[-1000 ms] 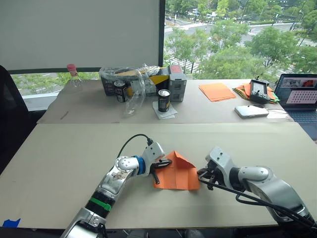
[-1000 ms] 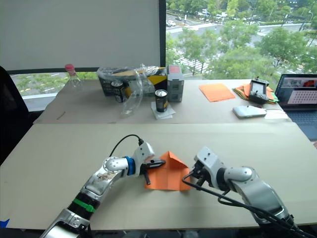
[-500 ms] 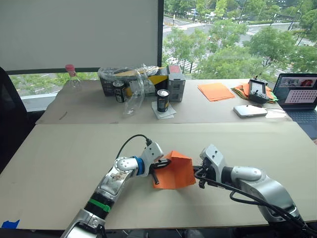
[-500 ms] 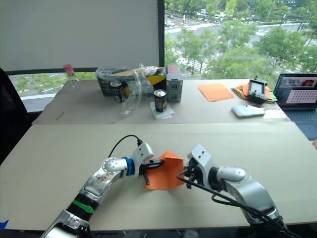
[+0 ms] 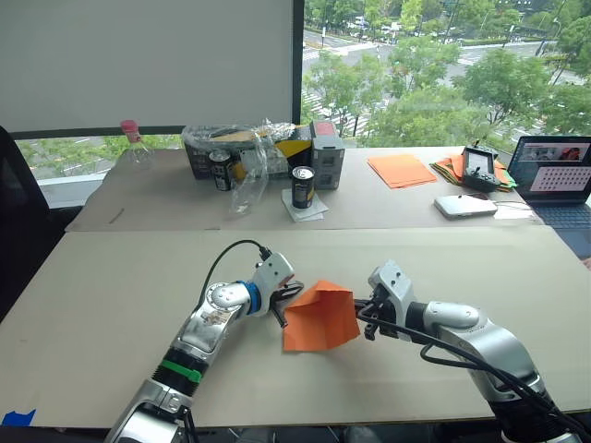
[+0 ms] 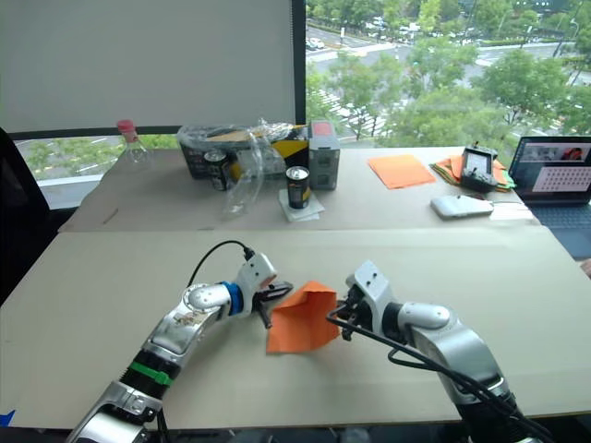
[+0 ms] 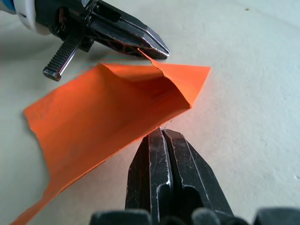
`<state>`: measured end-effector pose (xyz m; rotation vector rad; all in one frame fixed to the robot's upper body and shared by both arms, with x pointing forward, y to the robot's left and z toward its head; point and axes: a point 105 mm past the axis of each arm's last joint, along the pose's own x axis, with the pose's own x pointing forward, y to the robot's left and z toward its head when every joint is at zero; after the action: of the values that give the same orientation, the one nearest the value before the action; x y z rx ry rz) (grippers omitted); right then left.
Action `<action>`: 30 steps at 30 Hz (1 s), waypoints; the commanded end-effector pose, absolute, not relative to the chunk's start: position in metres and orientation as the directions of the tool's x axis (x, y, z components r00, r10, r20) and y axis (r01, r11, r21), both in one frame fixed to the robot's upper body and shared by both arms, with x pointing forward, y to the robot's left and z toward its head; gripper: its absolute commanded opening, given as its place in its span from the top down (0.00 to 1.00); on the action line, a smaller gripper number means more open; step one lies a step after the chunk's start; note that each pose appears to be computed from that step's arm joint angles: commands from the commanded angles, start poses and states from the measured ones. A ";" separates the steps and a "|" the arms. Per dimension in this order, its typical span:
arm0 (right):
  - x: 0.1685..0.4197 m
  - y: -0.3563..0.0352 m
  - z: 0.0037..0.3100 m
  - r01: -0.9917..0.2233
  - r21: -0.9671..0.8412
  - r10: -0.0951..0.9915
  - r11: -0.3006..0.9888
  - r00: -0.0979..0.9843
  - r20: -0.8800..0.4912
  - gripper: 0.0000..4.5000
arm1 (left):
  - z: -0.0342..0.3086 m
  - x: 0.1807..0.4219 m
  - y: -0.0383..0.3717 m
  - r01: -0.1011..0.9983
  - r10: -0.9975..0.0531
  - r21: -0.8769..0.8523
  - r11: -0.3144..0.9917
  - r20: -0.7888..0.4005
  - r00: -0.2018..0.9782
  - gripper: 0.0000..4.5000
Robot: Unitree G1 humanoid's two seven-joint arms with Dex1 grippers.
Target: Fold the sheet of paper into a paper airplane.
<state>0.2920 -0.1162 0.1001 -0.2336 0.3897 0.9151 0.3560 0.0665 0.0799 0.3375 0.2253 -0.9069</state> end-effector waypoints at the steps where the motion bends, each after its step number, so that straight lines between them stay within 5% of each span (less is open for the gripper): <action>1: 0.296 -0.111 0.111 -0.807 -0.056 0.735 0.588 0.561 -0.381 1.00 | 0.096 0.364 0.060 0.768 -0.727 0.141 0.624 -0.256 0.637 1.00; 7: 0.299 -0.110 0.110 -0.800 -0.064 0.729 0.596 0.573 -0.374 1.00 | 0.112 0.369 0.046 0.765 -0.736 0.167 0.622 -0.209 0.644 1.00; 15: 0.301 -0.112 0.109 -0.794 -0.075 0.718 0.603 0.582 -0.382 1.00 | 0.114 0.343 0.035 0.855 -0.839 0.073 0.513 -0.167 0.518 1.00; 30: 0.304 -0.098 0.119 -0.807 -0.078 0.746 0.586 0.575 -0.336 1.00 | 0.089 0.334 0.044 0.873 -0.830 0.085 0.481 -0.277 0.484 1.00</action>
<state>0.3024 -0.1035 0.1034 -0.2159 0.3534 0.9016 0.3351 0.0449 0.0840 0.2151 0.2346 -1.0373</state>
